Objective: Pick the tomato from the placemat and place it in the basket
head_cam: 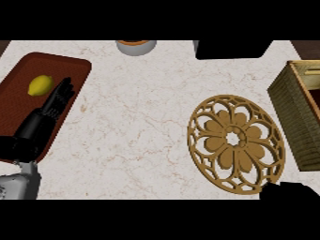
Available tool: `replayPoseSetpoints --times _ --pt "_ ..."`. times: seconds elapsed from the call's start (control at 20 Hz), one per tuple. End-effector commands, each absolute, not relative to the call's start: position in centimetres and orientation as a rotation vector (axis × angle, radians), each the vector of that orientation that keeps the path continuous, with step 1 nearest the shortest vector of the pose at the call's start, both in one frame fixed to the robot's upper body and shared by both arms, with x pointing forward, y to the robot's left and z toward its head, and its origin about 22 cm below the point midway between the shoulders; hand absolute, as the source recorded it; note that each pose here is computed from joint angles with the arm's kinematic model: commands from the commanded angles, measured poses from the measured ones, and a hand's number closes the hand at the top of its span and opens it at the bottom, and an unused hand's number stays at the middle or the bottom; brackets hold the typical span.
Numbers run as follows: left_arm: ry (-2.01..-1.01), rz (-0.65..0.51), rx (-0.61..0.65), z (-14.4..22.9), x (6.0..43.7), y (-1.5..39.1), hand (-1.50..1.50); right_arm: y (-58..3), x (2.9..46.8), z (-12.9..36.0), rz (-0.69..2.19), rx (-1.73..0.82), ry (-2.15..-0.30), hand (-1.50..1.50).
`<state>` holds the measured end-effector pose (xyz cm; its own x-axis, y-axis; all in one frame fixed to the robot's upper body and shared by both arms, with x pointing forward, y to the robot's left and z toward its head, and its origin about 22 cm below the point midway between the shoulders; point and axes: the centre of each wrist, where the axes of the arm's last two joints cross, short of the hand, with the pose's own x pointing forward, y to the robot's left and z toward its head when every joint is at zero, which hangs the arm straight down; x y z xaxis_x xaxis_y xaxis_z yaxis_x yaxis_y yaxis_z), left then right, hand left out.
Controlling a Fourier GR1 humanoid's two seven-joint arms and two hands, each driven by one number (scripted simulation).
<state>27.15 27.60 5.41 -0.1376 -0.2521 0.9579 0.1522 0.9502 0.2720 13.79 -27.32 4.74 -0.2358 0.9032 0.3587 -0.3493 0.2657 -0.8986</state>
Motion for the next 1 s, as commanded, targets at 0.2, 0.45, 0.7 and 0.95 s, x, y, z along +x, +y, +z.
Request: replayPoseSetpoints --times 0.2,0.45,0.7,0.95 --pt "-1.681 -0.340 0.101 5.7 26.9 27.6 0.00 -28.7 5.9 9.7 1.203 -0.375 -1.510 1.50" --pt "-1.664 -0.327 0.091 5.7 27.1 28.5 0.00 -27.7 5.1 12.8 0.935 -0.256 -1.791 1.50" --pt "-1.673 -0.324 0.096 5.7 26.0 28.5 0.00 -28.0 3.5 14.8 0.814 -0.251 -1.854 1.50" --pt "-1.667 -0.326 0.099 5.3 26.0 29.0 0.00 -29.5 2.3 16.4 0.764 -0.303 -1.837 1.50"
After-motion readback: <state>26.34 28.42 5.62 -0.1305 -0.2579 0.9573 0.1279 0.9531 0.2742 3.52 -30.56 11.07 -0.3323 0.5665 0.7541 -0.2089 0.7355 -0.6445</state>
